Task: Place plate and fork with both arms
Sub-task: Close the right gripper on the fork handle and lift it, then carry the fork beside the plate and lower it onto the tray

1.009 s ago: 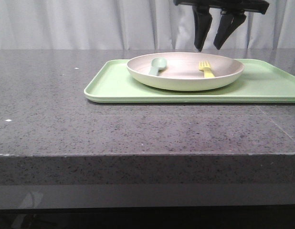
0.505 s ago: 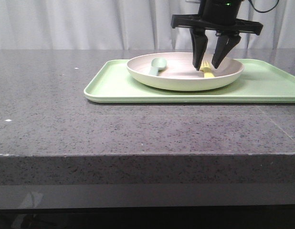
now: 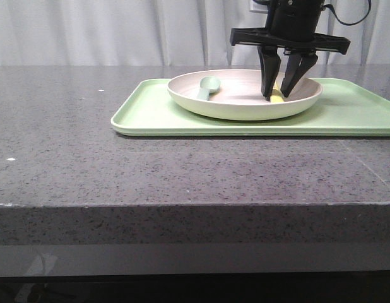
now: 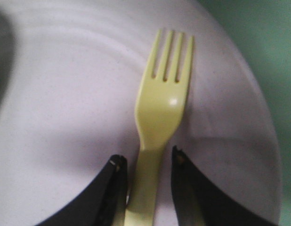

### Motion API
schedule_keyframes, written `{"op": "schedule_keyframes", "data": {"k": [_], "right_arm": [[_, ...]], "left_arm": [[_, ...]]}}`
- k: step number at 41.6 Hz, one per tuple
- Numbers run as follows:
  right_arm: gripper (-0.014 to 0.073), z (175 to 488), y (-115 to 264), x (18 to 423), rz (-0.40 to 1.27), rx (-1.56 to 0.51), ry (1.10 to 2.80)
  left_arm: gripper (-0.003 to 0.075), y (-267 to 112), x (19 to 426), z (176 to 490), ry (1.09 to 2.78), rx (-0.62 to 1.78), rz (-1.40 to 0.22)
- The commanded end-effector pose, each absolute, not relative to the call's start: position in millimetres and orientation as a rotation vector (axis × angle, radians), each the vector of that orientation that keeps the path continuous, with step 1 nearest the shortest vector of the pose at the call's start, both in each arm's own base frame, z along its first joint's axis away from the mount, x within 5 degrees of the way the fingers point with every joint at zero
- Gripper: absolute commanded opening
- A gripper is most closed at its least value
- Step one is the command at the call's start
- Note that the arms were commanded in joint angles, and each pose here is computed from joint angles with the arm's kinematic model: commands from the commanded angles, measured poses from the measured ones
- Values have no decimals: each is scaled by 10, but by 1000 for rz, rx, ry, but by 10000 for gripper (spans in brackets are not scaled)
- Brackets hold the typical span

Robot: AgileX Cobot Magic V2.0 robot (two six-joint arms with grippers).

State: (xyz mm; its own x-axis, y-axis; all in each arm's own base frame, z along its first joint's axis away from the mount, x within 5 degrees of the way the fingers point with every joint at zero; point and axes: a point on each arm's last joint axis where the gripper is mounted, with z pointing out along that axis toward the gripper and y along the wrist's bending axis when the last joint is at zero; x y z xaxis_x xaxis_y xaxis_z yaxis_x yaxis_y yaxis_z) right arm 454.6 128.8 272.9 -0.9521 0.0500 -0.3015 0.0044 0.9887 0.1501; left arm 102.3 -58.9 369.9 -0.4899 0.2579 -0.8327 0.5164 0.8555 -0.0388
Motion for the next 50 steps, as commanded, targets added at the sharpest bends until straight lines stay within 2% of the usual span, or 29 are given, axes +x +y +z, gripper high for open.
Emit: {"op": "schedule_keyframes", "data": {"k": [1,9,17,23,34,43,50], "right_arm": [[248,3024,1227,4409,205,37,2838],[241,2983,1261,4415,252,41,2854],[118,2983,1261,4415,252,41,2854],[100,3005,1259,4407,253,41,2849],[100,3377,1186,4260,267,-1,2764],[100,3772,847,4121,260,48,2666],[100,3877,572,4092,237,109,2637]], "left_arm": [[366,-601,1029,3842,2008,537,-379],[365,-601,1029,3842,2008,537,-379],[365,-601,1029,3842,2008,537,-379],[365,-601,1029,3842,2008,537,-379],[365,-601,1029,3842,2008,537,-379],[365,-601,1029,3842,2008,537,-379],[365,-601,1029,3842,2008,537,-379]]}}
